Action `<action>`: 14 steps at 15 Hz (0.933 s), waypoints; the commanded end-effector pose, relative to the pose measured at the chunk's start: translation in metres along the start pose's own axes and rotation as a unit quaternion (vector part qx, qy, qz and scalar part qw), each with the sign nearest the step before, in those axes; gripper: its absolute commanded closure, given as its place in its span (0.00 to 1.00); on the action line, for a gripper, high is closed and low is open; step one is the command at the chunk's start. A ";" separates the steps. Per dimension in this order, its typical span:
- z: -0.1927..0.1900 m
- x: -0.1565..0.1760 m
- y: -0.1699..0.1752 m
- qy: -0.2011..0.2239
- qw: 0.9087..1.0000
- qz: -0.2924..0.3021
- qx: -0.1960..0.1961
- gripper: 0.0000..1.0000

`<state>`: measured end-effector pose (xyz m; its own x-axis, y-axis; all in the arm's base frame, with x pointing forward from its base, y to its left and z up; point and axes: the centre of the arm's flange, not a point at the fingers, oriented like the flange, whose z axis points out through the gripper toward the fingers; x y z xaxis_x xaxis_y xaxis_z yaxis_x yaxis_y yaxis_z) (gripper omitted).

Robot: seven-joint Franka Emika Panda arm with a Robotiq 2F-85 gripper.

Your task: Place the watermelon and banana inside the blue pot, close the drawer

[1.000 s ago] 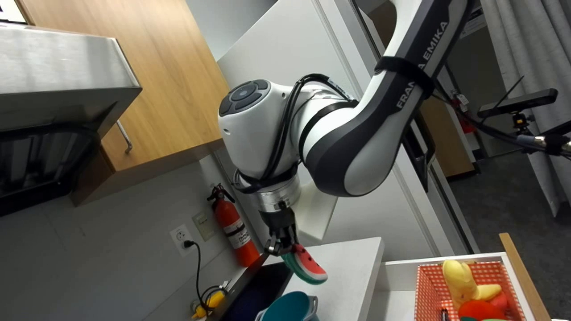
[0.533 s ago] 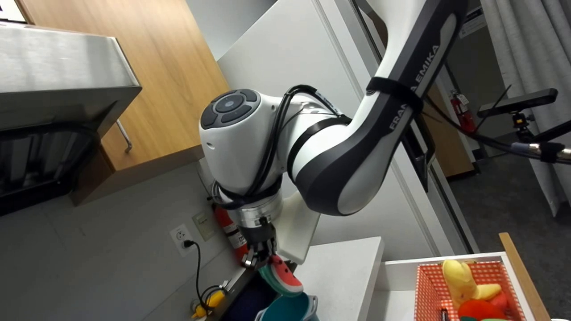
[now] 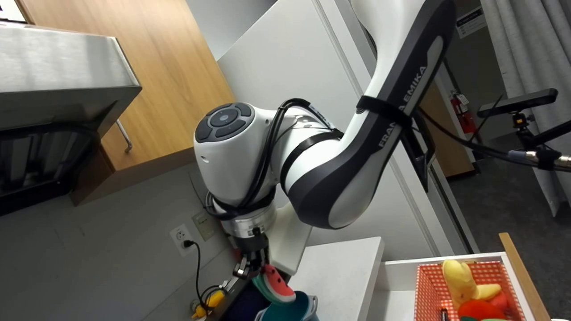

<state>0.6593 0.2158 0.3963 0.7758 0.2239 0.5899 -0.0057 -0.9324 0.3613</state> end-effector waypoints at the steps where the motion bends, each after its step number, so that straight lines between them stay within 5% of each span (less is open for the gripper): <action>1: 0.012 0.010 -0.004 0.011 1.000 0.005 0.005 0.48; 7: 0.016 0.005 -0.001 0.005 1.000 0.003 0.000 0.03; 14: 0.007 -0.015 0.016 -0.009 1.000 0.011 -0.012 0.00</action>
<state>0.6669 0.2062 0.3855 0.7847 0.2162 0.5809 -0.0183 -0.9287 0.3704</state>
